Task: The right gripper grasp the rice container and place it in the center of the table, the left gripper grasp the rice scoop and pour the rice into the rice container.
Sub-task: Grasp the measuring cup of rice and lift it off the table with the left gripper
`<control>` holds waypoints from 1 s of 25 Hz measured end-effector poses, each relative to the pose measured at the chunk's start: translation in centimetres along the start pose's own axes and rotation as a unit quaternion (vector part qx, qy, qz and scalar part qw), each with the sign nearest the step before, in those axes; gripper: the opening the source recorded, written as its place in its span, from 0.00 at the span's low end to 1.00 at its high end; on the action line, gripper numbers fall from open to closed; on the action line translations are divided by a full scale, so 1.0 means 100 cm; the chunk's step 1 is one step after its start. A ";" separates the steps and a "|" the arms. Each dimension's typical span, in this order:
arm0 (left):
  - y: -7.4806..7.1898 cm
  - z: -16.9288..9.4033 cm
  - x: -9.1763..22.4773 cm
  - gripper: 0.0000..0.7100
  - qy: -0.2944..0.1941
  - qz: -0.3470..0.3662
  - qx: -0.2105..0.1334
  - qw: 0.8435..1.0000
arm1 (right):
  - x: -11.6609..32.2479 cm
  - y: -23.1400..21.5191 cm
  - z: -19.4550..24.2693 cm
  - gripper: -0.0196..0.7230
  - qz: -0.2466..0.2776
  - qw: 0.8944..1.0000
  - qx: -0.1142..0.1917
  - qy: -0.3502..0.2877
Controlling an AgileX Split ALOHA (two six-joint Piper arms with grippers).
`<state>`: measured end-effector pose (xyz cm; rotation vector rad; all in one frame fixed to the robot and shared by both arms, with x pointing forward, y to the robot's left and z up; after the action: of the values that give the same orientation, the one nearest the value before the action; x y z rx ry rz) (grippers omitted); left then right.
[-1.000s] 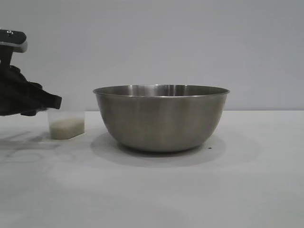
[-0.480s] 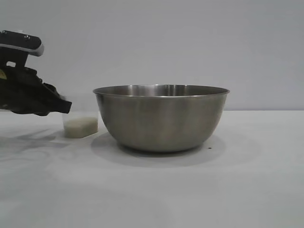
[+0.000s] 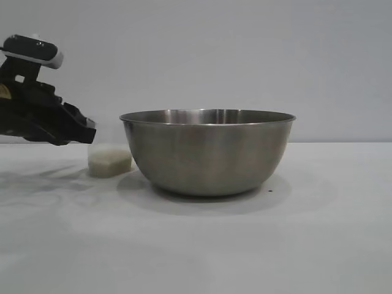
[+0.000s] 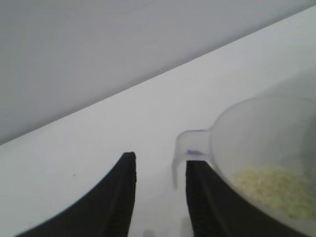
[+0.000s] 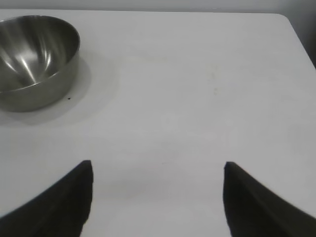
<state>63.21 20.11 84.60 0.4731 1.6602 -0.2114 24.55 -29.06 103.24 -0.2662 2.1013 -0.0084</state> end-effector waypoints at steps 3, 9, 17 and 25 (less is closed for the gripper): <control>-0.004 0.003 -0.001 0.34 -0.006 0.012 0.023 1.000 | 0.000 0.000 0.000 0.66 0.000 1.000 0.000 0.000; -0.009 0.005 -0.003 0.05 -0.012 0.025 0.046 0.999 | 0.000 0.000 0.000 0.66 0.000 1.000 0.000 0.000; -0.008 0.009 -0.003 0.00 -0.014 0.020 0.044 0.999 | 0.000 0.000 0.000 0.66 0.000 1.000 0.000 0.000; -0.007 0.009 -0.003 0.00 -0.013 0.007 0.043 0.999 | 0.000 0.000 0.000 0.66 0.000 1.000 0.000 0.000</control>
<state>63.70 19.06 84.62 0.5443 1.6261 -0.2774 24.55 -29.06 103.24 -0.2662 2.1013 -0.0084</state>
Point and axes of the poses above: a point on each arm's last joint axis where the gripper is mounted, z pointing out along that axis toward the gripper, y along the wrist's bending axis when the last joint is at zero, x = y × z, the point moved 2 cm from there along z, pointing out along that axis toward the gripper, and after that the axes turned 8 degrees about -z, right-handed, at the moved point
